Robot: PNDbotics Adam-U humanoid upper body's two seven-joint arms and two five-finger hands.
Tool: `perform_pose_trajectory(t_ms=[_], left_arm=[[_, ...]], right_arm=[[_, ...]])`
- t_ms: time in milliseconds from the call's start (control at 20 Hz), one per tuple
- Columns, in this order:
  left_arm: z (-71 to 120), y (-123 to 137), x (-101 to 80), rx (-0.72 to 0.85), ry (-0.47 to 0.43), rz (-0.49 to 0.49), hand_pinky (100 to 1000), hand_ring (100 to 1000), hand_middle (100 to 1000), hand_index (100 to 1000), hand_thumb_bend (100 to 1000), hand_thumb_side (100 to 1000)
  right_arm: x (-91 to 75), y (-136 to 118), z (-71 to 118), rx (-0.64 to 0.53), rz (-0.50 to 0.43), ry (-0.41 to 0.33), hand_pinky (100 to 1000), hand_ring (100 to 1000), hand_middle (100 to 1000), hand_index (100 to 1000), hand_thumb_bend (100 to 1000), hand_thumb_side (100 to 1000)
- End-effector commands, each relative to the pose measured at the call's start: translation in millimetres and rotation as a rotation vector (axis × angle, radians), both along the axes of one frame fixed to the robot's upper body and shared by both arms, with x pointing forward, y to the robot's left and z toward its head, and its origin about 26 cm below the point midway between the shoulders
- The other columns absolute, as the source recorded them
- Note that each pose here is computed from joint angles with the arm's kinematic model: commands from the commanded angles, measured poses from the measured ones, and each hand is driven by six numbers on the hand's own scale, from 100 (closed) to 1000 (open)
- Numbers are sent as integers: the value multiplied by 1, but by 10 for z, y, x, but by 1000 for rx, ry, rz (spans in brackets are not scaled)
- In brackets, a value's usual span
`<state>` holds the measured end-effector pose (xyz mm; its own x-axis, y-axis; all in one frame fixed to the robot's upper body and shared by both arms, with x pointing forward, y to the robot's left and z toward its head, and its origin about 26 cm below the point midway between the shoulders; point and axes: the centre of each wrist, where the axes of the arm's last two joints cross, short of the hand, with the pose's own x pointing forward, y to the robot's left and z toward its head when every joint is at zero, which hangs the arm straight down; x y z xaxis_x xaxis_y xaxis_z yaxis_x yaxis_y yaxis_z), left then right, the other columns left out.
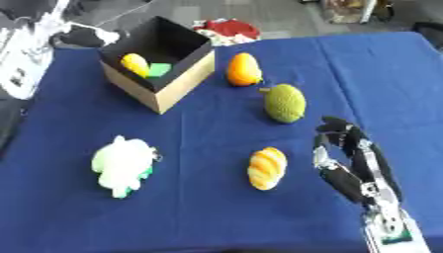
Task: Pick up objects on the table and place them in the box.
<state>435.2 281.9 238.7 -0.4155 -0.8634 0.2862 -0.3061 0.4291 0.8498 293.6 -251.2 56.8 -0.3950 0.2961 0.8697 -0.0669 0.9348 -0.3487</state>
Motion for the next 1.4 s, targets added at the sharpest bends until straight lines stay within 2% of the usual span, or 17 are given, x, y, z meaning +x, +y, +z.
perform_pose_trajectory(t_ms=[50,250,450,750,900,1100,1400], left_arm=[[283,171,-317,-91,-37,-95,730,590,575,796,598,313],[118,283,-673,-47,66,-202,746,611,598,808,615,347],[-11,363,-908,178,227,-279,761,638,624,818,603,317],[-320,295,-914,552,573,-426,791,705,696,854,580,246],[-506,204,-820,678,676,-463,796,719,713,867,579,214],[-660,39,-683,800,644,-485,822,755,749,884,581,160],[-714,-222,-534,922,524,-571,840,777,775,896,557,104]], right_arm=[[35,-49,136,-37,3,-45,831,668,674,824,100,198],[43,-37,149,-41,7,-50,831,668,673,824,100,200],[36,-49,138,-45,4,-45,830,667,673,824,100,199],[33,-37,128,-47,13,-42,830,666,673,824,100,200],[33,-29,124,-47,18,-40,830,666,672,824,100,200],[32,-25,119,-46,20,-37,829,665,672,824,100,200],[29,-14,110,-42,25,-34,829,665,672,823,100,200]])
